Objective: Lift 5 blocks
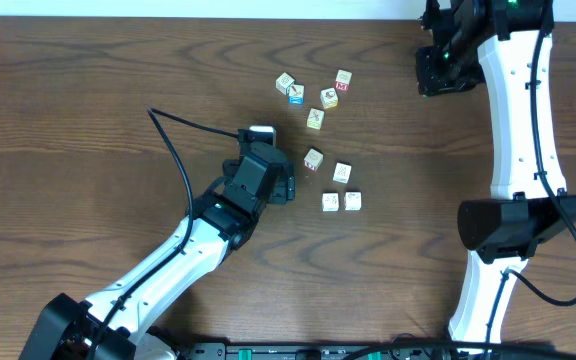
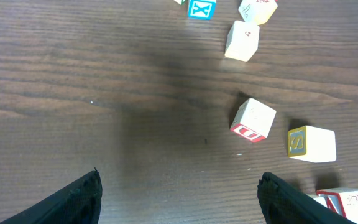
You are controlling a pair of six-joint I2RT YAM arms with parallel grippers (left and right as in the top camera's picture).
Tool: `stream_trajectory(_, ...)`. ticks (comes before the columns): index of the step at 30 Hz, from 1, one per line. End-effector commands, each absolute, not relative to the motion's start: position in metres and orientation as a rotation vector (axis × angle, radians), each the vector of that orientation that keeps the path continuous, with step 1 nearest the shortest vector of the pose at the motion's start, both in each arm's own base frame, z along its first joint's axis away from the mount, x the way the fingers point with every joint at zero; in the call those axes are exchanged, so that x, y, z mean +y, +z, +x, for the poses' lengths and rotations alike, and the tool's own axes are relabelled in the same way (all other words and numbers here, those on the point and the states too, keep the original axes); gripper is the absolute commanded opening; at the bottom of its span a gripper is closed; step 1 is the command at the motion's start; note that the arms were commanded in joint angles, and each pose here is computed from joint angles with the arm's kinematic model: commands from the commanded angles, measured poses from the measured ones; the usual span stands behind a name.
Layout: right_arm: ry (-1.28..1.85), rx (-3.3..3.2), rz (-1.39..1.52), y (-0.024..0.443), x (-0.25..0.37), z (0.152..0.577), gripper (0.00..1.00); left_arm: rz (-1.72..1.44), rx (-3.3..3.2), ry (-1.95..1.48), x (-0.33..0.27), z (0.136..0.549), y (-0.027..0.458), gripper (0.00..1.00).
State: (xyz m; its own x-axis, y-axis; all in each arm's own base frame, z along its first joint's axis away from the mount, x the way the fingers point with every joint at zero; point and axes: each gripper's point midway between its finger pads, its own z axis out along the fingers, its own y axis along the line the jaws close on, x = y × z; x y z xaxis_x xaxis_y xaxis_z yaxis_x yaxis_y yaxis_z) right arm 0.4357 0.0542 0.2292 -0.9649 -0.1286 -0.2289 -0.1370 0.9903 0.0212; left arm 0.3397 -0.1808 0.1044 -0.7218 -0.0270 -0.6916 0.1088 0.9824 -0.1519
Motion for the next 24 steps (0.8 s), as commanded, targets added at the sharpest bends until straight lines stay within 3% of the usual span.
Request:
stream_trajectory(1,0.038,2.855,-0.162,0.233,0.056,0.447,0.01,0.091,2.351,-0.231,-0.181,0.341,0.106,0.81)
stream_trajectory(6,0.05,2.652,-0.159,0.256,0.064,0.488,0.01,0.094,2.334,-0.225,-0.181,0.344,0.109,0.8)
stream_trajectory(10,-0.004,2.564,-0.143,0.279,0.06,0.494,0.01,0.11,2.325,-0.158,-0.174,0.347,0.108,0.81)
stream_trajectory(18,-0.021,2.451,0.044,0.358,0.002,0.407,0.01,0.079,2.309,-0.081,-0.161,0.355,0.105,0.8)
stream_trajectory(21,-0.016,2.4,0.113,0.351,-0.009,0.366,0.01,0.076,2.296,-0.09,-0.163,0.357,0.108,0.8)
stream_trajectory(24,0.019,2.33,0.101,0.307,0.003,0.325,0.04,0.077,2.293,-0.101,-0.165,0.357,0.108,0.8)
